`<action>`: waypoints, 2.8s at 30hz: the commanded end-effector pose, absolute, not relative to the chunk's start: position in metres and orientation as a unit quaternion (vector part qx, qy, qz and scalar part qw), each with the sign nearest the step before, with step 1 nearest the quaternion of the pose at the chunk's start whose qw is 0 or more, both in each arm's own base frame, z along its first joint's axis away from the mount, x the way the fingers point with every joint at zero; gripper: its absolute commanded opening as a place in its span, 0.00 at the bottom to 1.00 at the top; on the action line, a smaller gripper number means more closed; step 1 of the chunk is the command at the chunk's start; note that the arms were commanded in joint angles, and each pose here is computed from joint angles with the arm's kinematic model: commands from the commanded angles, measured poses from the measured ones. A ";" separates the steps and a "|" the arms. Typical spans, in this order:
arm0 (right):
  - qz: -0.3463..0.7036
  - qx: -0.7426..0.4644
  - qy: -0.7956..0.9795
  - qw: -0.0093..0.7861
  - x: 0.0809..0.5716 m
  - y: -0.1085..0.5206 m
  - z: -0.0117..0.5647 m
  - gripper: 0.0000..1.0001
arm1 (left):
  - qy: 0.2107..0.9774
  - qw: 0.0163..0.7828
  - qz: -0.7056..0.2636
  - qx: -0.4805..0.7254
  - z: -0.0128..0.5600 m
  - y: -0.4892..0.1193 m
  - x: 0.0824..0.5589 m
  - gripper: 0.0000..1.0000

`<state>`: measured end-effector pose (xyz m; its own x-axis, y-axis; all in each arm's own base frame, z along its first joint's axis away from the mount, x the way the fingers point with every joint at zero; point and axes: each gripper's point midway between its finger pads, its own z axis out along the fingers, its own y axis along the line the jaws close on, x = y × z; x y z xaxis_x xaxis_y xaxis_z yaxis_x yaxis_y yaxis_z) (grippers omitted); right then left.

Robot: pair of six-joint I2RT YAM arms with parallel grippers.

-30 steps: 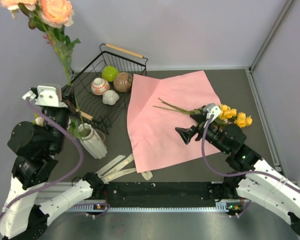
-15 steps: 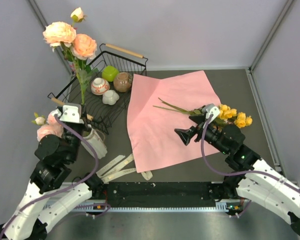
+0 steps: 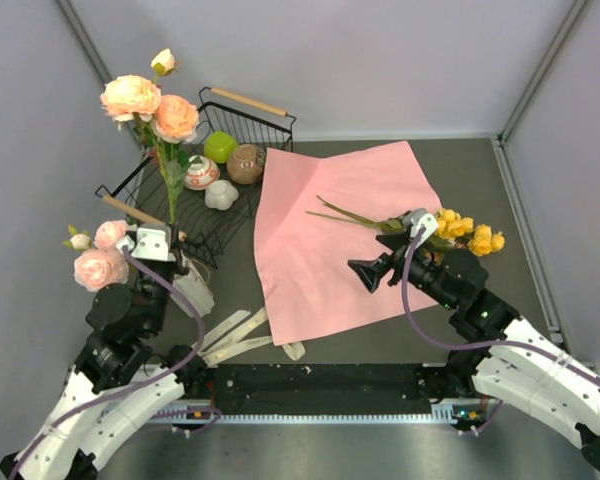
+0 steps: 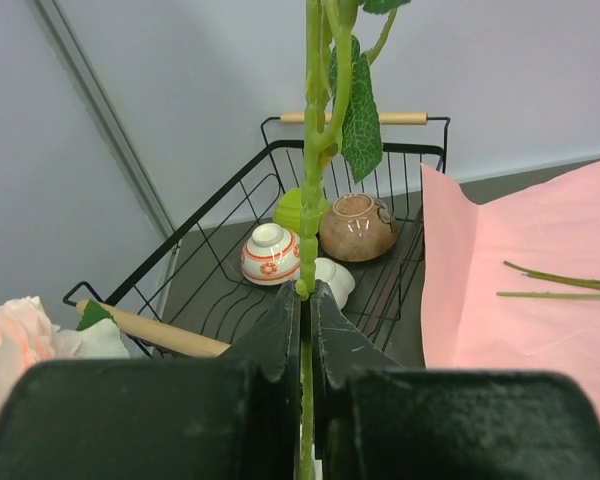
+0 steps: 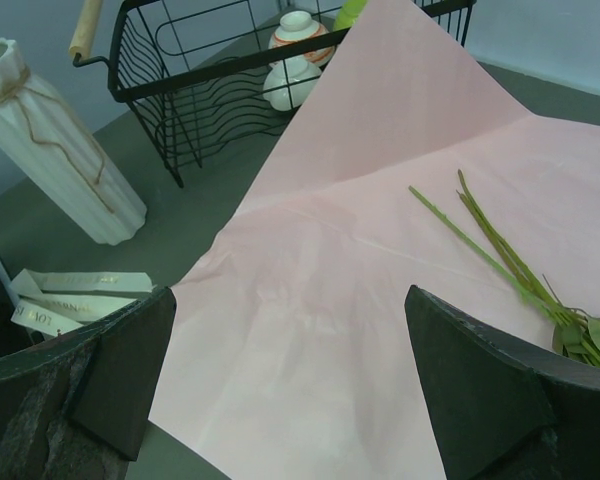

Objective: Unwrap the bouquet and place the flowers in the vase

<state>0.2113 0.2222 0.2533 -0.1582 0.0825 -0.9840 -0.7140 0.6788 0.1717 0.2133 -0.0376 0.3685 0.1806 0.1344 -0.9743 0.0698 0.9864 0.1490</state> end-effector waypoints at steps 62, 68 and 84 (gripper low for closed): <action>0.279 0.550 0.712 0.334 0.391 0.180 0.117 0.50 | 0.574 0.494 -0.529 0.382 0.407 -0.264 0.130 0.79; 0.205 0.619 0.668 0.358 0.399 0.160 0.096 0.32 | 0.572 0.479 -0.544 0.383 0.400 -0.265 0.122 0.79; 0.157 0.721 0.602 0.305 0.421 0.151 0.045 0.32 | 0.579 0.467 -0.532 0.404 0.384 -0.265 0.120 0.79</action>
<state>0.4109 0.1604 0.0406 0.1092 0.9771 -0.1829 0.7849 0.0282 0.6190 0.1237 -0.2655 0.3787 -0.2893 -0.0313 -0.9567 0.9486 0.1247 -0.2909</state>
